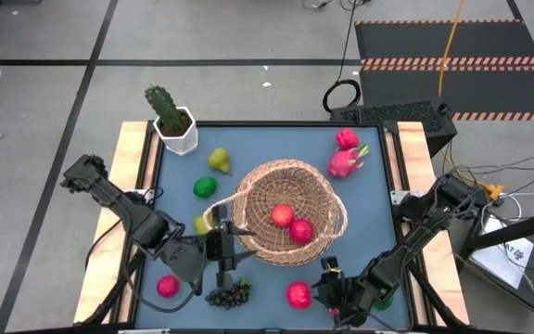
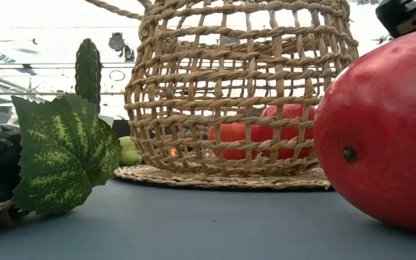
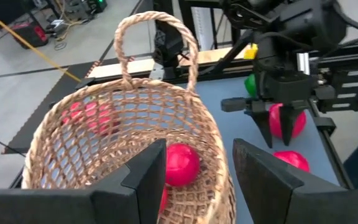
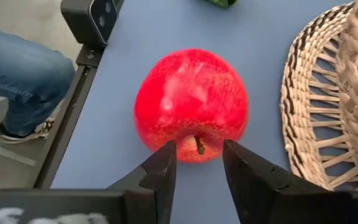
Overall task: Build produce basket
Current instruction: Put the middle red apple into the brown basket
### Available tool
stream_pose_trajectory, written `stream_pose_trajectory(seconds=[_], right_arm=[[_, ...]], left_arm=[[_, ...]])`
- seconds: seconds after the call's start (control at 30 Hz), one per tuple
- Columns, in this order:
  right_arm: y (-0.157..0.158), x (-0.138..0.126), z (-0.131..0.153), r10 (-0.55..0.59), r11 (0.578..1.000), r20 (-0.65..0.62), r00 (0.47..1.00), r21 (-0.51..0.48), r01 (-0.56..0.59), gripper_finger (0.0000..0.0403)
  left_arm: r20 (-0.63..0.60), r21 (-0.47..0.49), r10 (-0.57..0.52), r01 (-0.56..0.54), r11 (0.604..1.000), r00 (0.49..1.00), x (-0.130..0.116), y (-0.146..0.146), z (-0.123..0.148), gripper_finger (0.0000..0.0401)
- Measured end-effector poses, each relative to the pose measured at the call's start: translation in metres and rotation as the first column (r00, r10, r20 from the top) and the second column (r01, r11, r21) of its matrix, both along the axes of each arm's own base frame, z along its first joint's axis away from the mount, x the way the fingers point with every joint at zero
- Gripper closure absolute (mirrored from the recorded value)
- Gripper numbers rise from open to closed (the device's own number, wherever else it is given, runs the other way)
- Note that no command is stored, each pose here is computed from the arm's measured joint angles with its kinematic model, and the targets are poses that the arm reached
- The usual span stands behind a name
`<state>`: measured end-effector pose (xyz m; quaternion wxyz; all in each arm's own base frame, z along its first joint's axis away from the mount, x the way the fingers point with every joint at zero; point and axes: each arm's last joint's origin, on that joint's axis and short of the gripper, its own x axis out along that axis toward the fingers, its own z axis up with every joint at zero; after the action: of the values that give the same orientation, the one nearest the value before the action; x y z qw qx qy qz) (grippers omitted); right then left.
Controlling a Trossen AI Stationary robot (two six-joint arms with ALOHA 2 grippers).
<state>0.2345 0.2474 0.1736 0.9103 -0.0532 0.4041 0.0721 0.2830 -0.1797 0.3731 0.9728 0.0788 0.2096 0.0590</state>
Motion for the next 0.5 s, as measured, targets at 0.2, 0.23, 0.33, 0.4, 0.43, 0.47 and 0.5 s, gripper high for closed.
stream_pose_trajectory(seconds=[0.2, 0.23, 0.33, 0.4, 0.43, 0.47, 0.5], right_arm=[[0.0002, 0.004, 0.0015, 0.027, 0.999, 0.001, 1.0, 0.034, -0.027, 0.0297], [0.0003, 0.0045, 0.0018, 0.029, 0.999, 0.005, 1.0, 0.035, -0.029, 0.0298], [0.001, 0.0052, 0.0025, 0.041, 0.999, 0.017, 0.999, 0.034, -0.042, 0.0298], [0.0008, 0.0049, 0.0023, 0.041, 0.999, 0.014, 0.999, 0.03, -0.042, 0.0298], [0.0007, 0.0049, 0.0022, 0.041, 0.999, 0.013, 0.999, 0.03, -0.041, 0.0298], [0.0008, 0.0049, 0.0023, 0.041, 0.999, 0.014, 0.999, 0.031, -0.041, 0.0298], [0.0008, 0.005, 0.0023, 0.04, 0.999, 0.014, 0.999, 0.031, -0.041, 0.0298]], left_arm=[[0.0, -0.001, 0.001, -0.001, 1.0, 1.0, 0.0002, 0.0003, 0.0, 0.0217], [0.0, -0.001, 0.001, -0.001, 1.0, 1.0, 0.0002, 0.0003, 0.0, 0.0217], [0.0, -0.001, 0.0, 0.0, 1.0, 1.0, 0.0, 0.0, 0.0, 0.0217], [0.001, -0.001, 0.001, -0.001, 1.0, 1.0, 0.0001, 0.0001, 0.0001, 0.0217], [0.0, -0.001, 0.001, -0.001, 1.0, 1.0, 0.0001, 0.0001, 0.0, 0.0217], [0.001, -0.001, 0.001, -0.001, 1.0, 1.0, 0.0001, 0.0001, 0.0001, 0.0217], [0.0, -0.001, 0.001, -0.001, 1.0, 1.0, 0.0002, 0.0003, 0.0, 0.0217]])
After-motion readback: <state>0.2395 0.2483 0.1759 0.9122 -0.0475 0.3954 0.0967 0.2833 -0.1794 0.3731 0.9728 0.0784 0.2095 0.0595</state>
